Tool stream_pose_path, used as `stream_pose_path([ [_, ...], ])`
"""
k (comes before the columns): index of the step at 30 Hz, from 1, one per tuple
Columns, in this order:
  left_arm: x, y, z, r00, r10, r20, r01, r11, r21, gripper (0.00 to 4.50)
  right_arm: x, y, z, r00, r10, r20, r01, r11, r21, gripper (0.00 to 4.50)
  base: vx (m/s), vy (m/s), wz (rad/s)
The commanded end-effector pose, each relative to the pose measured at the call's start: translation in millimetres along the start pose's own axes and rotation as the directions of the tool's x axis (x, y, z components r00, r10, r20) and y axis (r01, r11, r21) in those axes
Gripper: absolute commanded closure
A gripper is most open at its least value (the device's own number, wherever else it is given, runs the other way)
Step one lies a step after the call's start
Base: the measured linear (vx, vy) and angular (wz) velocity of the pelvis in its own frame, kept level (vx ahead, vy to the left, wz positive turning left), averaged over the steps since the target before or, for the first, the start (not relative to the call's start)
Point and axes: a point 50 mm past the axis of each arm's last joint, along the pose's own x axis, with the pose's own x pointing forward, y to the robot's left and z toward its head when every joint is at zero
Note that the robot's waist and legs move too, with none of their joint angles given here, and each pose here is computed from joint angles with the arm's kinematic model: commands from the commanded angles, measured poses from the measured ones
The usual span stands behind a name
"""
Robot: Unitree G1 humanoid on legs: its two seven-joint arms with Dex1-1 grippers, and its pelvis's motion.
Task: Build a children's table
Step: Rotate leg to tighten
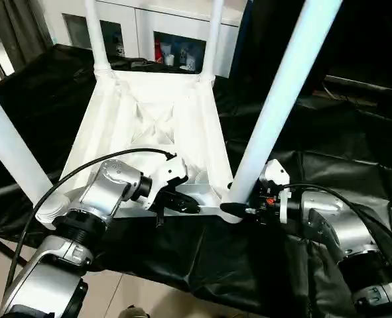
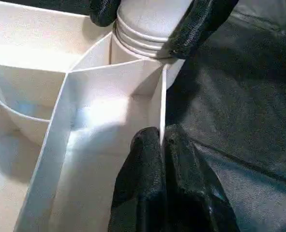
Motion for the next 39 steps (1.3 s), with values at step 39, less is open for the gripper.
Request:
stream_pose_path([
  [39,7.5,-0.7,9.5,0.996,-0.037,0.076,0.034,0.999,0.039,4.5,-4.8,-0.4,4.6,0.996,0.077,-0.041,-0.079,0.996,-0.041,0.76,0.0,0.0,0.0],
])
